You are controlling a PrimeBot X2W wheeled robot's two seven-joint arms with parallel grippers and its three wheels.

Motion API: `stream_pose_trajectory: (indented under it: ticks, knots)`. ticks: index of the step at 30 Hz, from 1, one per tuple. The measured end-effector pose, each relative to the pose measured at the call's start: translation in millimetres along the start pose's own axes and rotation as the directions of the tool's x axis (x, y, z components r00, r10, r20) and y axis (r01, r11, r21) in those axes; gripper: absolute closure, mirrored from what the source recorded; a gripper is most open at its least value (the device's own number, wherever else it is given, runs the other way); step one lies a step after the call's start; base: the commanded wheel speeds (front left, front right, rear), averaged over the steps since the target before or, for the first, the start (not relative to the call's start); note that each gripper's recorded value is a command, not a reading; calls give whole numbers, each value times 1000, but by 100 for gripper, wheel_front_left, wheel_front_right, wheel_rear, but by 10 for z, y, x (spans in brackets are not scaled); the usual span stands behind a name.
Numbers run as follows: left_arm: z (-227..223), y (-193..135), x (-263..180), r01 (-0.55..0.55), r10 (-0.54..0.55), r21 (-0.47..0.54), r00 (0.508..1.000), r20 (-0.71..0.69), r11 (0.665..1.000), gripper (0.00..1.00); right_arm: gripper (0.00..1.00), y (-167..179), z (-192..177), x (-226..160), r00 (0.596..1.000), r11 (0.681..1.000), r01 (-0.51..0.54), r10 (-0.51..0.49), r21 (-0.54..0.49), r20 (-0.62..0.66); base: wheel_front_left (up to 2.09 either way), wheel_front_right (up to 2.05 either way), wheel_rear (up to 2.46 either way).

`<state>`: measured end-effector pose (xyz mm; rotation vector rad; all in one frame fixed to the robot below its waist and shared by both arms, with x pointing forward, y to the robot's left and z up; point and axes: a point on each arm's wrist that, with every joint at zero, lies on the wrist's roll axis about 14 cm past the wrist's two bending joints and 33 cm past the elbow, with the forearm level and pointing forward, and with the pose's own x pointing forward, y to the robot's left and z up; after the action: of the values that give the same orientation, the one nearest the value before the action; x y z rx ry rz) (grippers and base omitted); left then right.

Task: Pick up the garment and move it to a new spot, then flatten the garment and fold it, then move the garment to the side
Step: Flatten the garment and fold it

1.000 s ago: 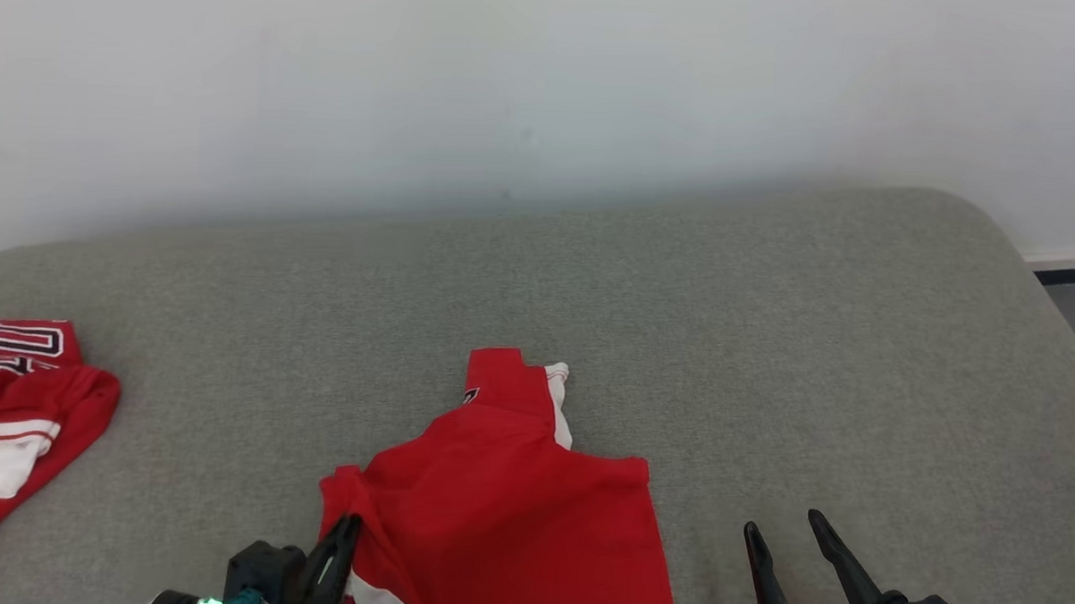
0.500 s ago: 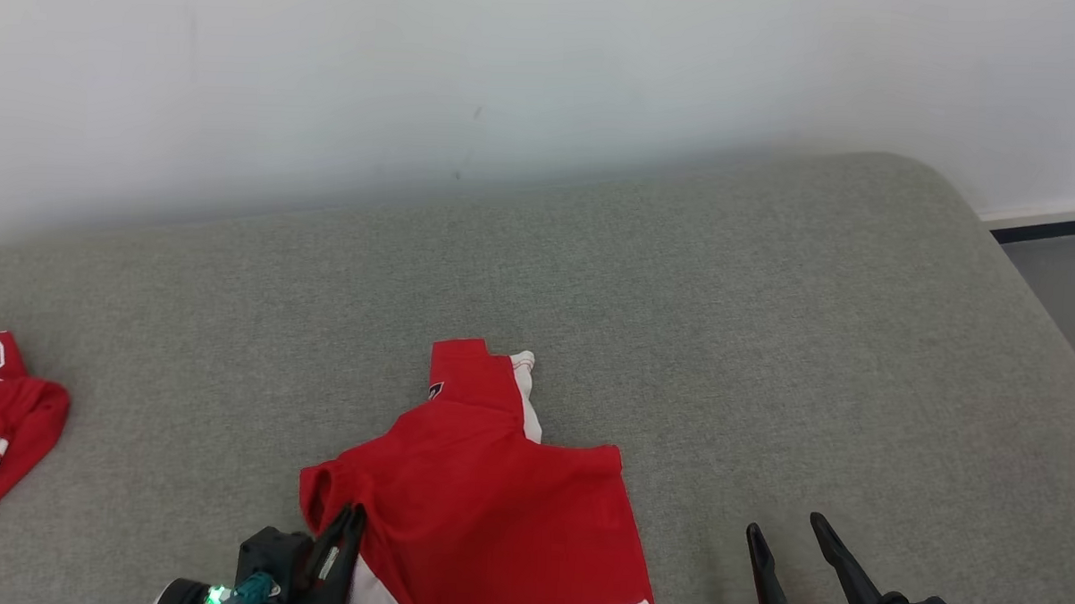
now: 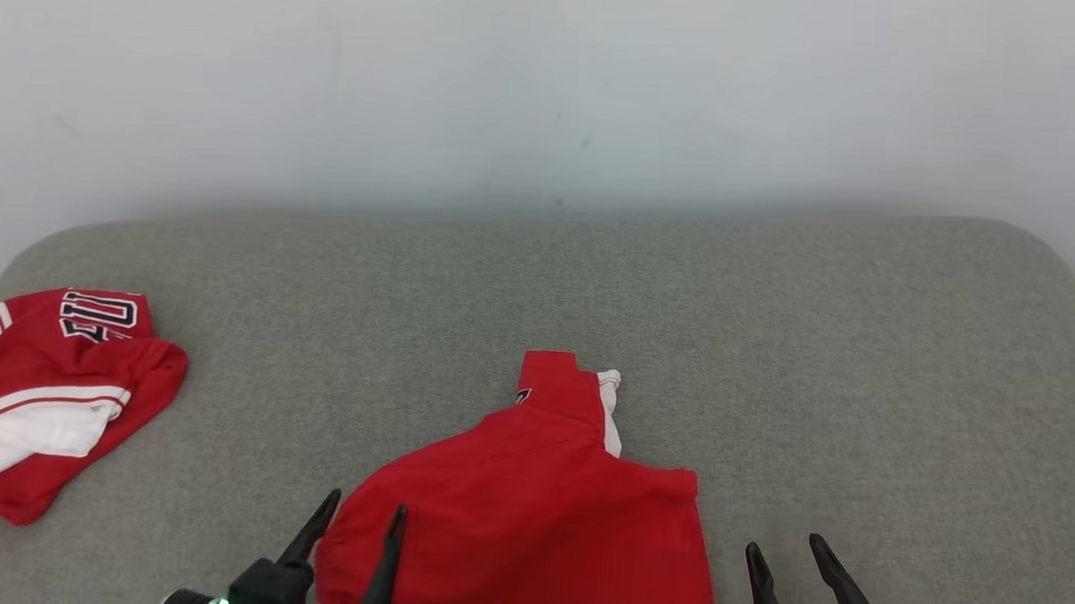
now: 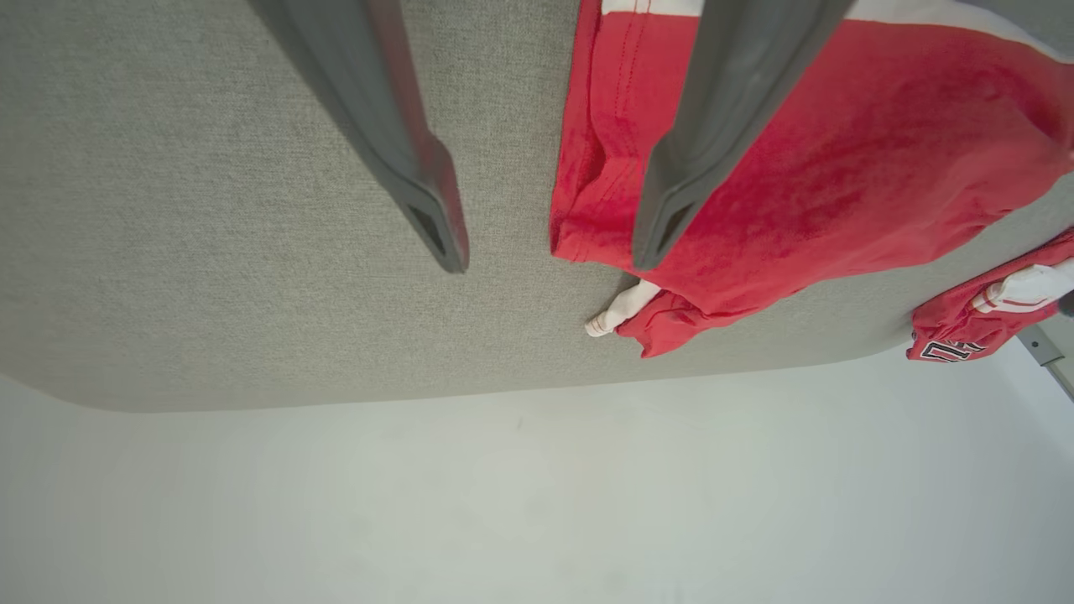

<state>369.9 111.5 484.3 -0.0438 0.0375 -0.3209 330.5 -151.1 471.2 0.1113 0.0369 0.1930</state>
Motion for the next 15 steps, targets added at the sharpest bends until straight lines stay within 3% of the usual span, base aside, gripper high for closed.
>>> stream_pose_trajectory:
  ticks: [9, 15]
  knots:
    - [-172, 475, -558, -162, 164, 31, 984, -77, 986, 0, 0, 140, -31, 71, 999, 999, -48, 48, 6, -11, 0, 0, 0]
    - [-469, 556, -732, -193, 190, 5, 965, -178, 981, 0, 0, 131, -80, 66, 998, 999, -49, 49, 5, -28, 0, 0, 0]
